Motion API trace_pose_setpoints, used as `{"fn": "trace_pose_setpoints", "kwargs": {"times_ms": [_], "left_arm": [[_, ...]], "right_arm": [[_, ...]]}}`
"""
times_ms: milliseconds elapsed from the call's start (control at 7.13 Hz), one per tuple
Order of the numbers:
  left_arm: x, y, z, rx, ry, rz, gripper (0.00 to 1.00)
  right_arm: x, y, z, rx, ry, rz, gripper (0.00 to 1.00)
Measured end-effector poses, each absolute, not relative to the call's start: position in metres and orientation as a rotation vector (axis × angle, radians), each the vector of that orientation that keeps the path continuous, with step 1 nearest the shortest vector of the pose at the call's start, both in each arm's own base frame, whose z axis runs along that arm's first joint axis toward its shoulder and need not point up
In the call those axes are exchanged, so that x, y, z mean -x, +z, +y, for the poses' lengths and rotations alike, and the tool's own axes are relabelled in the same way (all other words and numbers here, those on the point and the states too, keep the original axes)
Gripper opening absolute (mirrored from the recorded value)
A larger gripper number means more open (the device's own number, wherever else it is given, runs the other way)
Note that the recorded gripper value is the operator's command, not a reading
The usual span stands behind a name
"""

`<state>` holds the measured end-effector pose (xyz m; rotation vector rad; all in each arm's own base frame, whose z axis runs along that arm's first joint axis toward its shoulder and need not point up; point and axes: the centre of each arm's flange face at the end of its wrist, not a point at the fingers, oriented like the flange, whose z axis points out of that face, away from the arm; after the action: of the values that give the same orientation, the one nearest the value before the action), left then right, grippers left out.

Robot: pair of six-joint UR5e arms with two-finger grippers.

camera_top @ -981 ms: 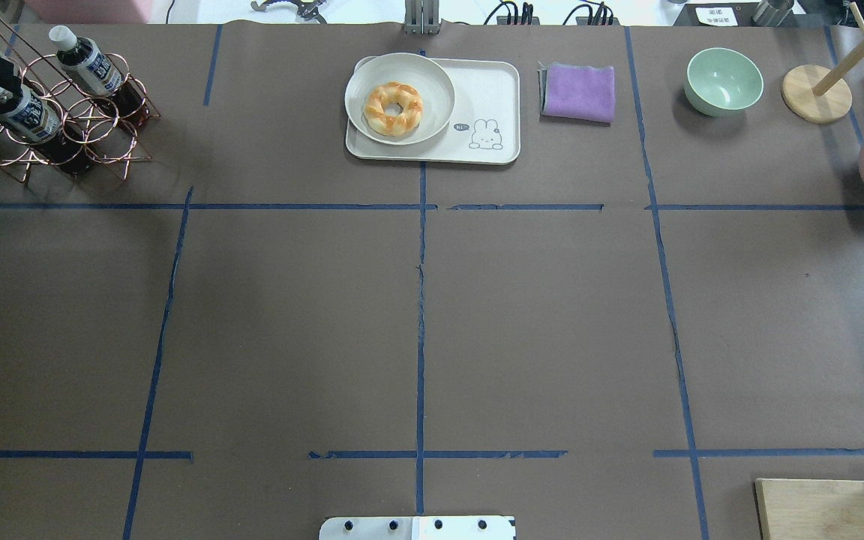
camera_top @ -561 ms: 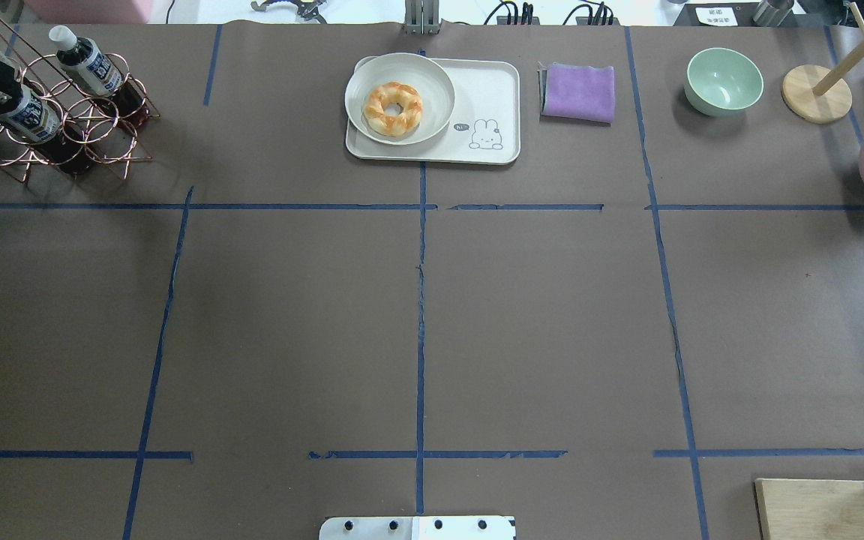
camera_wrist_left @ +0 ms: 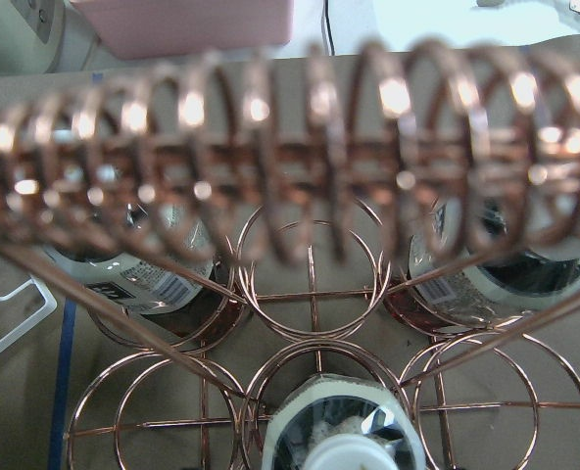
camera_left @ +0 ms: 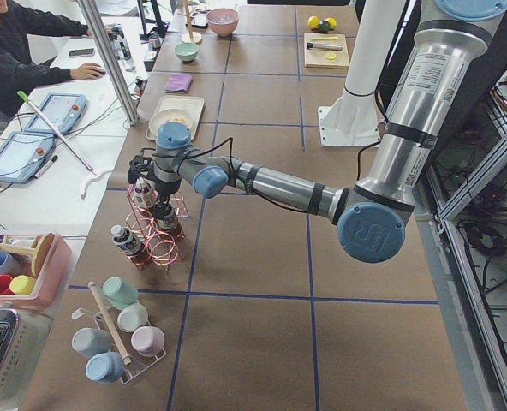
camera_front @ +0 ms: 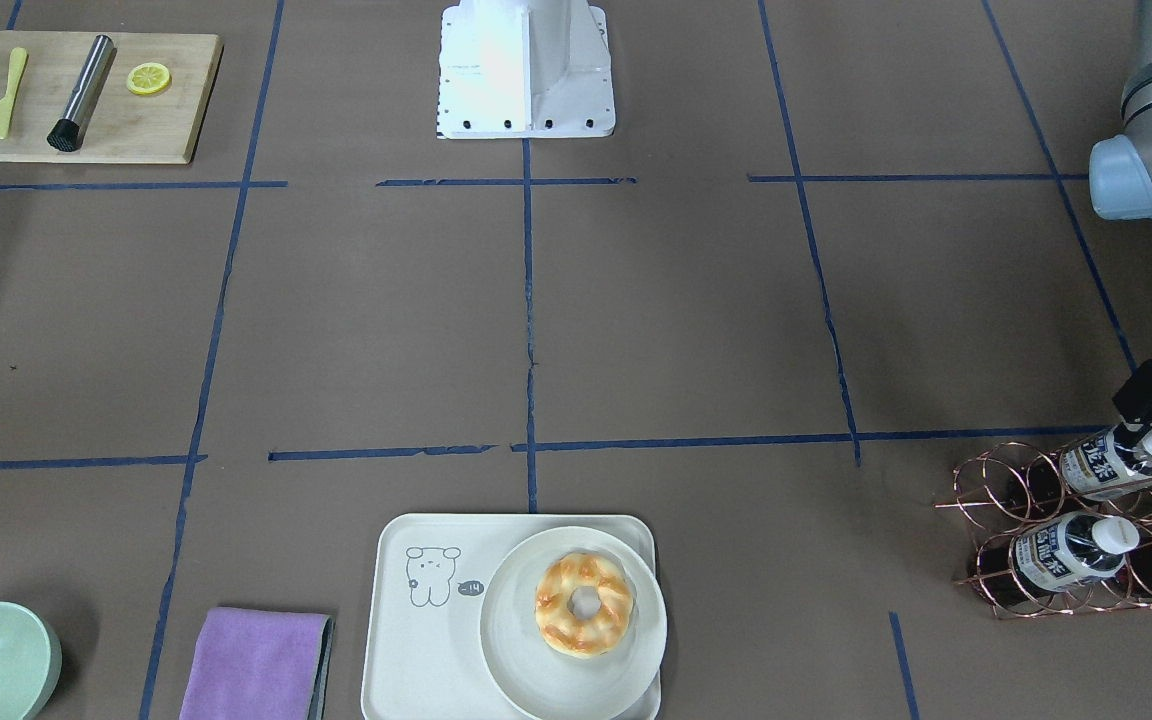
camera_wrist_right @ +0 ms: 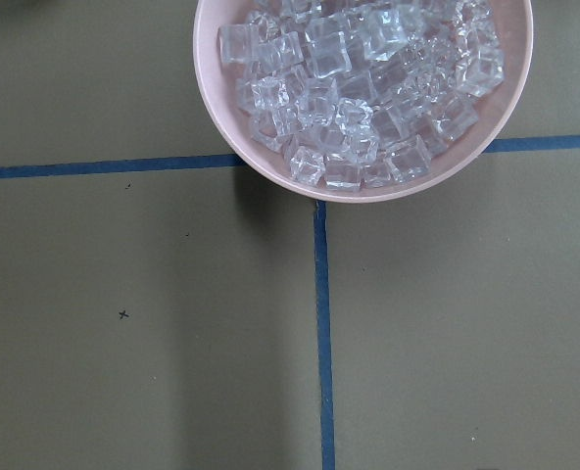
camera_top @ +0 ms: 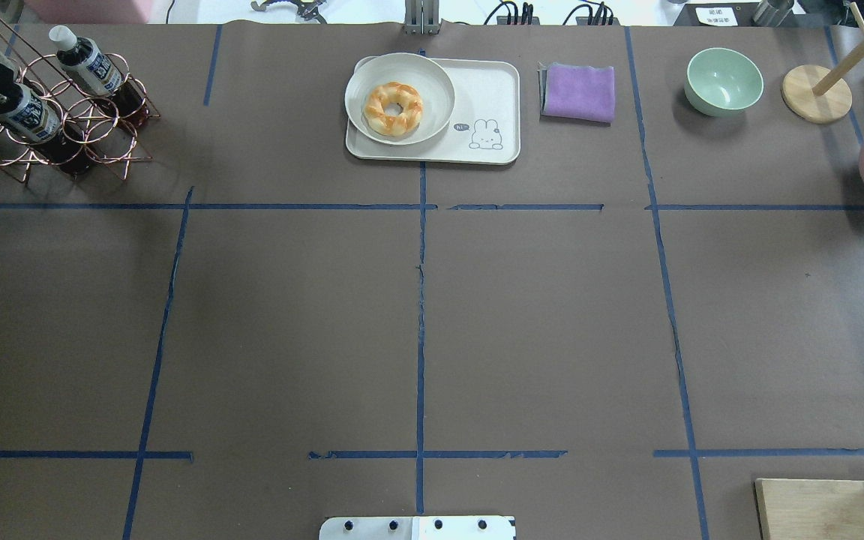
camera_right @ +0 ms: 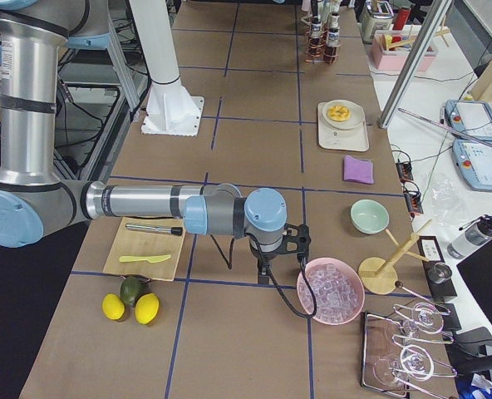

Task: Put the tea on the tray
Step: 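Lower the left gripper onto a white-capped tea bottle and close it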

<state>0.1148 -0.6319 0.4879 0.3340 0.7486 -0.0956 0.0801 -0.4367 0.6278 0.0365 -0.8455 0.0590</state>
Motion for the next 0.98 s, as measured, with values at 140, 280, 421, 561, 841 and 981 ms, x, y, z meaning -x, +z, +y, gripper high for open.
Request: {"fn": "trace_pose_setpoints", "kwargs": {"times_ms": [140, 280, 421, 561, 841, 981], "left_arm": [[-0.1151, 0.4865, -0.6325, -0.335, -0.095, 0.75, 0.81], [-0.1155, 0.4837, -0.6339, -0.338, -0.095, 0.752, 0.77], [-0.1159, 0.4811, -0.6352, -0.341, -0.095, 0.753, 0.73], [-0.1161, 0.4803, -0.6358, -0.341, -0.095, 0.753, 0.69], [-0.1162, 0.4812, -0.6364, -0.34, -0.095, 0.751, 0.61], [-0.1162, 0.4811, -0.6364, -0.341, -0.095, 0.752, 0.56]], "right_arm": [[-0.0801, 0.6278, -0.4367, -0.037, 0.059, -0.845, 1.0], [-0.0801, 0.6276, -0.4367, -0.037, 0.059, -0.845, 1.0], [-0.0801, 0.6273, -0.4368, -0.037, 0.059, -0.845, 1.0], [-0.0801, 0.6274, -0.4367, -0.037, 0.059, -0.845, 1.0], [-0.0801, 0.6277, -0.4367, -0.037, 0.059, -0.845, 1.0], [-0.08, 0.6275, -0.4367, -0.037, 0.059, -0.846, 1.0]]}}
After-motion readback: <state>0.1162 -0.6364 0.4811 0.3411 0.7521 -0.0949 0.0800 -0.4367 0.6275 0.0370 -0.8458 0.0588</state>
